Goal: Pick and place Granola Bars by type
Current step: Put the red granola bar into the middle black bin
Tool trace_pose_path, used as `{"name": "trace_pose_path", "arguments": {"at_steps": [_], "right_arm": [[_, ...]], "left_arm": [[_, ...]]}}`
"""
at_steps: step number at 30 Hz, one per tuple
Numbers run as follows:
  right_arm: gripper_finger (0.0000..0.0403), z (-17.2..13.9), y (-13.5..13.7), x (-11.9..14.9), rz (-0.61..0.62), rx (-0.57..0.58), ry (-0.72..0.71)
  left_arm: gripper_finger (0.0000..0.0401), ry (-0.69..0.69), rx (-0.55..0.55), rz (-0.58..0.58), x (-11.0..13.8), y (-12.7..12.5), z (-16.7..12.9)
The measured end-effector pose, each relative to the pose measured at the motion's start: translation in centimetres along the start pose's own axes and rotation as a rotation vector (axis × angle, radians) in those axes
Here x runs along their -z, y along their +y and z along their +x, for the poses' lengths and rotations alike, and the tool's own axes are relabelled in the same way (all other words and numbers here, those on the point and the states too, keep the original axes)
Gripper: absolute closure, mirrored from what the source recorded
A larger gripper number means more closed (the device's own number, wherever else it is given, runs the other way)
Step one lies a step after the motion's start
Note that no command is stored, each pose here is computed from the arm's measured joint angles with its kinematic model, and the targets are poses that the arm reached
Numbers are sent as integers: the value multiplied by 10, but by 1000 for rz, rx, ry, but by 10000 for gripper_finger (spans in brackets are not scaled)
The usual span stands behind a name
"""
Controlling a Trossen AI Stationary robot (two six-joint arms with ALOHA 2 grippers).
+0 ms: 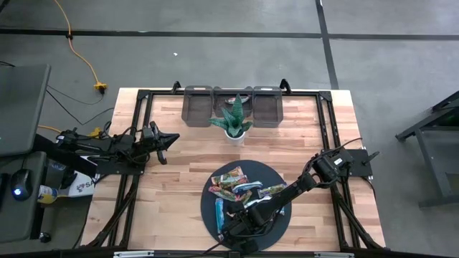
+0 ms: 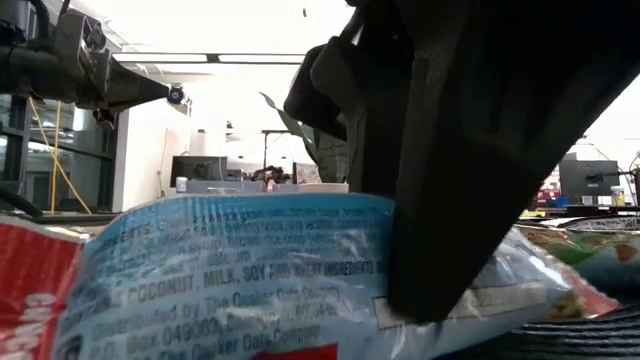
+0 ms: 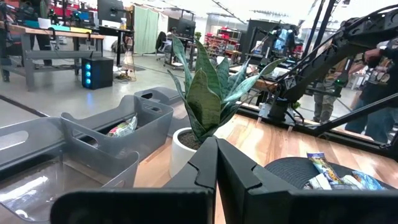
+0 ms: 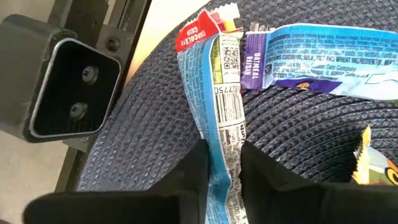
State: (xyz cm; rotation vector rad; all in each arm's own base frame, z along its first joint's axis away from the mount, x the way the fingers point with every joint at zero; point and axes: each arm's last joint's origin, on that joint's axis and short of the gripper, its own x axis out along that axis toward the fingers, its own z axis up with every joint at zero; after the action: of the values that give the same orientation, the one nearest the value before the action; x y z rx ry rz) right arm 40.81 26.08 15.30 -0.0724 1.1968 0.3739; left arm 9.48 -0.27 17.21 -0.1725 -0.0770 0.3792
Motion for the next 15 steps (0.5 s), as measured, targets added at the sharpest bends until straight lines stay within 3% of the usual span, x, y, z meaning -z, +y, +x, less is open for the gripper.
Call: {"name": "trace_pose_path", "arguments": {"at_steps": [7,15], "right_arm": [[356,-21,1,-16,-1,-40,-11],[357,-68,-5,-54,-18,-59,-175]], "left_arm": [[400,0,0,0,0,0,0],[400,0,0,0,0,0,0]]}}
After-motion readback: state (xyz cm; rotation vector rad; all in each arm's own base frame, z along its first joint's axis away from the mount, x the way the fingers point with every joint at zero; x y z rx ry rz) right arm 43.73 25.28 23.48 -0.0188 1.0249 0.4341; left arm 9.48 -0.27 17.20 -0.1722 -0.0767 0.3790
